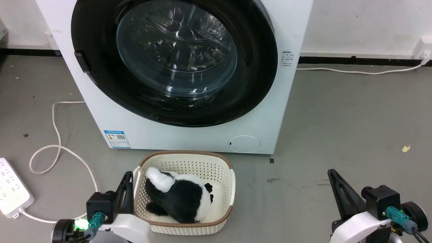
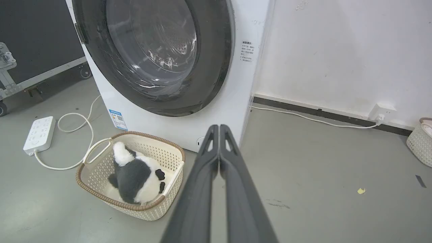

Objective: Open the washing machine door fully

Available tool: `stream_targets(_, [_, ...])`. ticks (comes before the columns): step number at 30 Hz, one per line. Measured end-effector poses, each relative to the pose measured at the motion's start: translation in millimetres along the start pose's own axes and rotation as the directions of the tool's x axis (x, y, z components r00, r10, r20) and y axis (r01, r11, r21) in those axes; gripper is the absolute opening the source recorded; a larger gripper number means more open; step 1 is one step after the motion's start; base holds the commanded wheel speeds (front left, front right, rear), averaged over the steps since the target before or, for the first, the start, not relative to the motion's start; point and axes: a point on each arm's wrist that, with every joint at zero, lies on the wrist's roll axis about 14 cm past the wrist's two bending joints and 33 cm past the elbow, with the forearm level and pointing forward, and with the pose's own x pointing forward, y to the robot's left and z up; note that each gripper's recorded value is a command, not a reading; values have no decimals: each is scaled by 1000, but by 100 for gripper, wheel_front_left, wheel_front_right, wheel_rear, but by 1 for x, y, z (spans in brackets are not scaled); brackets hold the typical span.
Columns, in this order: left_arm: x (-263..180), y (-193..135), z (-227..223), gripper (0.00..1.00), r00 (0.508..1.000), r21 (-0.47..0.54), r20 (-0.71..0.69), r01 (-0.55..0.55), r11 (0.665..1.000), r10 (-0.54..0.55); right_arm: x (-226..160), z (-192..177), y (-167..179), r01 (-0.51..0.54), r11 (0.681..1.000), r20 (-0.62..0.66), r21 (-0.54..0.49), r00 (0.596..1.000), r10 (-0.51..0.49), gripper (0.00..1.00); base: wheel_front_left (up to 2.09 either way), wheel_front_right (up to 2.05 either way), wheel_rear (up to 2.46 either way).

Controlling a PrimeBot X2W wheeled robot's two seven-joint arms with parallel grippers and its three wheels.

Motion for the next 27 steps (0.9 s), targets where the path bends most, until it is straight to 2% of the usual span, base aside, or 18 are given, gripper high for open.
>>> stream_targets(27, [0,0,0,0,1000,0,0,0,1000,0,0,0,0,0,1000,0,0,1000,0,0,0,0,0])
